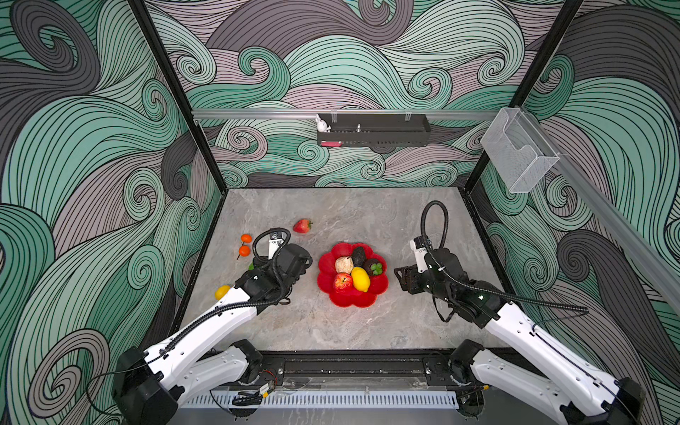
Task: Arrange fruit in a fruit bowl
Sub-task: Pick up the fruit from the middle-left of the table.
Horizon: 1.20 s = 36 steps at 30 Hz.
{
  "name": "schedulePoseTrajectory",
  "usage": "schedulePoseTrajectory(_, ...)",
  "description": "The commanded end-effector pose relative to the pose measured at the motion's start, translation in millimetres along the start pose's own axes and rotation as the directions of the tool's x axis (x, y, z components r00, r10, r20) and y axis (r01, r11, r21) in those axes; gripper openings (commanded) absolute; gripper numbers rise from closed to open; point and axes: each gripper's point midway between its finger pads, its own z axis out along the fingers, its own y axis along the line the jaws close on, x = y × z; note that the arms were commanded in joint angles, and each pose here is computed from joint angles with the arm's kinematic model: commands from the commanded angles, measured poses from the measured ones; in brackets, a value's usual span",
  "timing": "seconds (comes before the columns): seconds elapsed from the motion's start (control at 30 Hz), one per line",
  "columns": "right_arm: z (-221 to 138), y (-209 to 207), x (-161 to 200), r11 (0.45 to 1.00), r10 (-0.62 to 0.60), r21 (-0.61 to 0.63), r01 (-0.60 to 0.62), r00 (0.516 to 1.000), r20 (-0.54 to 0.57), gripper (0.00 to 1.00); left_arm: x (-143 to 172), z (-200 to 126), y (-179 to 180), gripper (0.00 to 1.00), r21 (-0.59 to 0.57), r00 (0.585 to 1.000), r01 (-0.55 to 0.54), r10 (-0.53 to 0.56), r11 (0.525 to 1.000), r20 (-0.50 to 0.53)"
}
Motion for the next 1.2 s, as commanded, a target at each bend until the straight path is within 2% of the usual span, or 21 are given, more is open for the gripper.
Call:
schedulePoseTrajectory(0.0, -1, 8, -6, 0.996, 0.065, -0.06, -0.061, 0.995, 0.07, 0.7, 19, -2, 55, 0.99, -0.173, 0.987, 0.064, -0.087, 0.983, -0.133)
schedulePoseTrajectory(0.1, 3, 5, 7, 0.995, 0.079, -0.071, -0.075, 0.995, 0.059, 0.72, 34, 3, 95, 0.99, -0.302, 0.962, 0.132, -0.195, 0.944, -0.192)
schedulePoseTrajectory(0.17, 6, 6, 13, 0.993, 0.087, -0.084, -0.082, 0.994, 0.059, 0.73, 40, 8, 110, 0.99, -0.351, 0.941, 0.199, -0.279, 0.915, -0.193)
schedulePoseTrajectory(0.27, 8, 10, 14, 0.989, 0.103, -0.117, -0.095, 0.992, 0.066, 0.74, 48, 15, 145, 0.99, -0.496, 0.902, 0.28, -0.401, 0.822, -0.157)
schedulePoseTrajectory(0.33, 9, 13, 16, 0.985, 0.108, -0.138, -0.099, 0.992, 0.06, 0.74, 56, 22, 165, 0.99, -0.575, 0.857, 0.33, -0.493, 0.748, -0.149)
schedulePoseTrajectory(0.43, 11, 18, 19, 0.981, 0.109, -0.165, -0.1, 0.993, 0.047, 0.74, 70, 33, 178, 0.98, -0.64, 0.759, 0.398, -0.628, 0.657, -0.173)
schedulePoseTrajectory(0.53, 13, 21, 21, 0.979, 0.101, -0.178, -0.095, 0.995, 0.023, 0.75, 68, 40, 194, 0.99, -0.699, 0.769, 0.383, -0.628, 0.604, -0.121)
schedulePoseTrajectory(0.67, 17, 23, 25, 0.98, 0.092, -0.175, -0.094, 0.996, -0.019, 0.74, 85, 53, 207, 0.98, -0.732, 0.705, 0.42, -0.701, 0.537, -0.11)
schedulePoseTrajectory(0.73, 18, 24, 26, 0.979, 0.101, -0.175, -0.105, 0.994, -0.032, 0.74, 94, 62, 209, 0.99, -0.729, 0.645, 0.452, -0.753, 0.513, -0.13)
schedulePoseTrajectory(0.77, 20, 24, 26, 0.978, 0.109, -0.173, -0.114, 0.993, -0.037, 0.74, 97, 68, 207, 0.99, -0.711, 0.609, 0.471, -0.776, 0.522, -0.166)
schedulePoseTrajectory(0.93, 23, 27, 26, 0.968, 0.165, -0.18, -0.173, 0.985, -0.058, 0.74, 104, 96, 192, 0.93, -0.645, 0.518, 0.526, -0.81, 0.554, -0.273)
schedulePoseTrajectory(1.17, 21, 27, 30, 0.964, 0.182, -0.184, -0.191, 0.981, -0.067, 0.74, 113, 113, 182, 0.92, -0.617, 0.468, 0.549, -0.819, 0.565, -0.333)
